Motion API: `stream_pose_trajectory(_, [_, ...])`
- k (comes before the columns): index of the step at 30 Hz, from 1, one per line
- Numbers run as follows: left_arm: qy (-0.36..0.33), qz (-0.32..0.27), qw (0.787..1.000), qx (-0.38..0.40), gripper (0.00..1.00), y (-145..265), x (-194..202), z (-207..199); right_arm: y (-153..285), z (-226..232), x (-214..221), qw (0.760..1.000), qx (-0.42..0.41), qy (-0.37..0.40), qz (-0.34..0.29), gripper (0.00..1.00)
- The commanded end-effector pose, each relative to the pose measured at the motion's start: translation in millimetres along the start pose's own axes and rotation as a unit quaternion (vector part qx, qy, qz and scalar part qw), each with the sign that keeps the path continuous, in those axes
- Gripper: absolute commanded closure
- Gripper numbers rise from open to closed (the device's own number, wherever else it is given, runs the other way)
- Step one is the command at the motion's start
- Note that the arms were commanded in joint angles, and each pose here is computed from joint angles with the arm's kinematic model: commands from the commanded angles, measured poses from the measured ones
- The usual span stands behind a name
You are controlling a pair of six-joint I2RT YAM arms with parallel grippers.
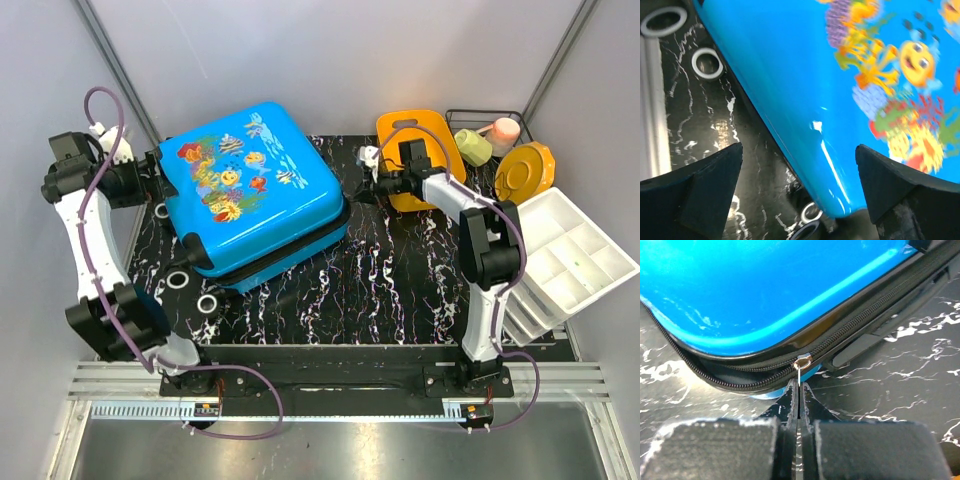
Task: Open, take out, and arrange the luggage
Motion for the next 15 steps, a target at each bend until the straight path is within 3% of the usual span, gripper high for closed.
stream_pose_trajectory(1, [0.12,-0.054,0.991,0.007,0.01,-32,-26,17,0,90,-12,0.992,-0.109,-0.068,-0.001,1.0])
stream_pose_trajectory(6, [0.138,-0.025,0.989,0.036,0.01,-69,-22,31,-5,152,-21,0.982,-0.165,-0.089,0.005,1.0])
stream_pose_trajectory(11, [0.103,0.008,0.991,0.083,0.04,-90,-14,21,-5,211,-38,0.973,-0.217,-0.085,0.004,1.0])
stream_pose_trajectory(15, [0.077,0.046,0.991,0.097,0.08,-103,-6,17,-2,210,-46,0.983,-0.17,-0.074,0.009,1.0])
Point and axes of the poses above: each gripper's point midway between its finger pads, its own y axis back along the fingers, its own z axis along the line the jaws close on, x = y × z, the point moved 2 cm from there along y, back along the fingers, and after that the axes turned 6 degrees about y, right-handed, at the moved point
